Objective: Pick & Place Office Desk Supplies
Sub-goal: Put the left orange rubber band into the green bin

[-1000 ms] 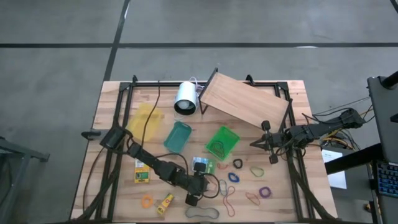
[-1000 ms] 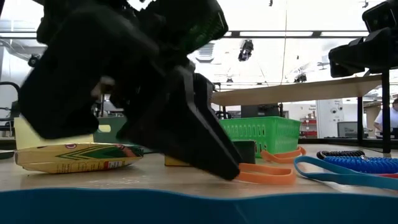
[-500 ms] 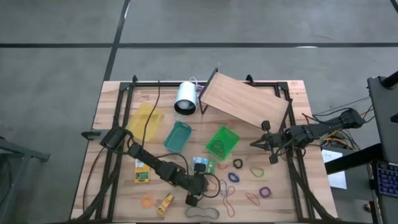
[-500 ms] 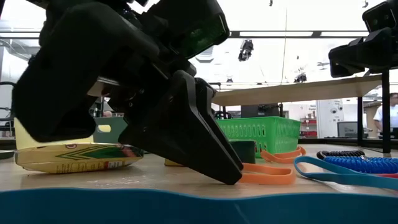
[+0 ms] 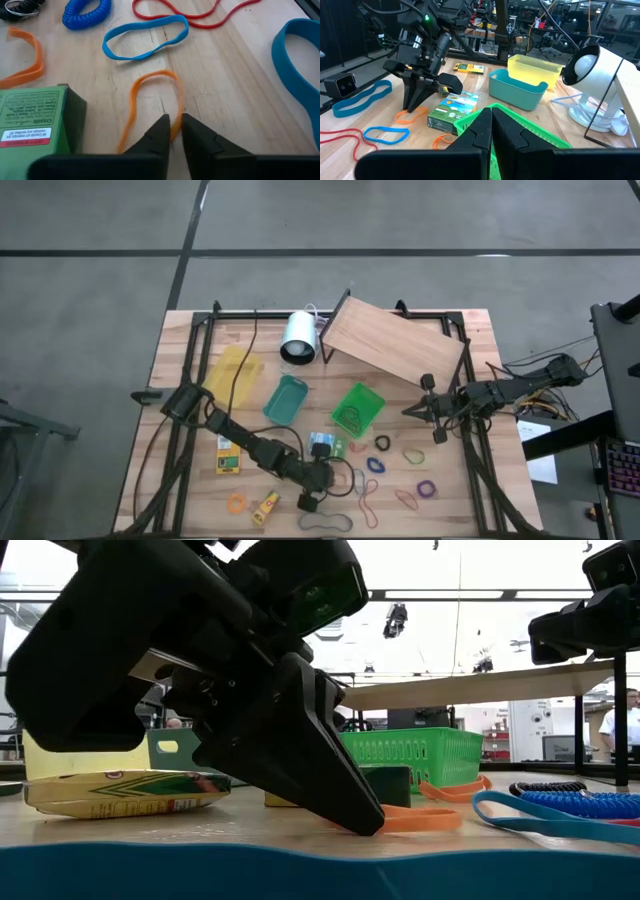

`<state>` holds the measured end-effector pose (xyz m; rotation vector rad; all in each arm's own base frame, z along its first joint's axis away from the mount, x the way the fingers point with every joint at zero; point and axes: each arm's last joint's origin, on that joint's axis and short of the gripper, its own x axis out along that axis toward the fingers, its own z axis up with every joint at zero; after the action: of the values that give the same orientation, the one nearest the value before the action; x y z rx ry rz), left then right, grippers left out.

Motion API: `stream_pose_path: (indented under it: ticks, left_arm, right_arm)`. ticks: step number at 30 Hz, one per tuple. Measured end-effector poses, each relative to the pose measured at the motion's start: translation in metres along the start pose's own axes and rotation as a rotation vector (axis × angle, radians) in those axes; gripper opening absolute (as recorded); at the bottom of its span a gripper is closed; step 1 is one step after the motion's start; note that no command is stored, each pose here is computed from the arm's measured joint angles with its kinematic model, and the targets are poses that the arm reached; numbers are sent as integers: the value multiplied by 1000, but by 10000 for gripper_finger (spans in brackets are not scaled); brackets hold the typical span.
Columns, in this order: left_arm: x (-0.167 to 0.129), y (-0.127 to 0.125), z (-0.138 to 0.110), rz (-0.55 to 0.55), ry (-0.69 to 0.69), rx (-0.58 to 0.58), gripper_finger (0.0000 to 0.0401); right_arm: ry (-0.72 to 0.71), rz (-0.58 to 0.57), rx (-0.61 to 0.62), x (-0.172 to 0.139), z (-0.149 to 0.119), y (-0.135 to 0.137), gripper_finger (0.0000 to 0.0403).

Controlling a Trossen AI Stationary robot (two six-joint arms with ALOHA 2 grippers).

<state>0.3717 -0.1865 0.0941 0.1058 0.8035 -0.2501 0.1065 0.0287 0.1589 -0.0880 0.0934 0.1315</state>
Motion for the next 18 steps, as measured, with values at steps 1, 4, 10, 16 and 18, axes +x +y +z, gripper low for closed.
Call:
stream_pose_path:
  ticks: [1,4,10,16,18]
  left_arm:
    - [0,0,0,0,-3,1,29]
    - [0,0,2,0,-7,15,6]
    - [-2,0,4,-1,-18,20,5]
    - [-12,0,14,8,-69,16,4]
    - [-16,0,19,8,-91,13,4]
  right_arm:
    - [0,0,0,0,0,0,8]
    - [0,0,0,0,0,0,8]
    - [0,0,0,0,0,0,8]
    - [0,0,0,0,0,0,8]
    - [0,0,0,0,0,0,8]
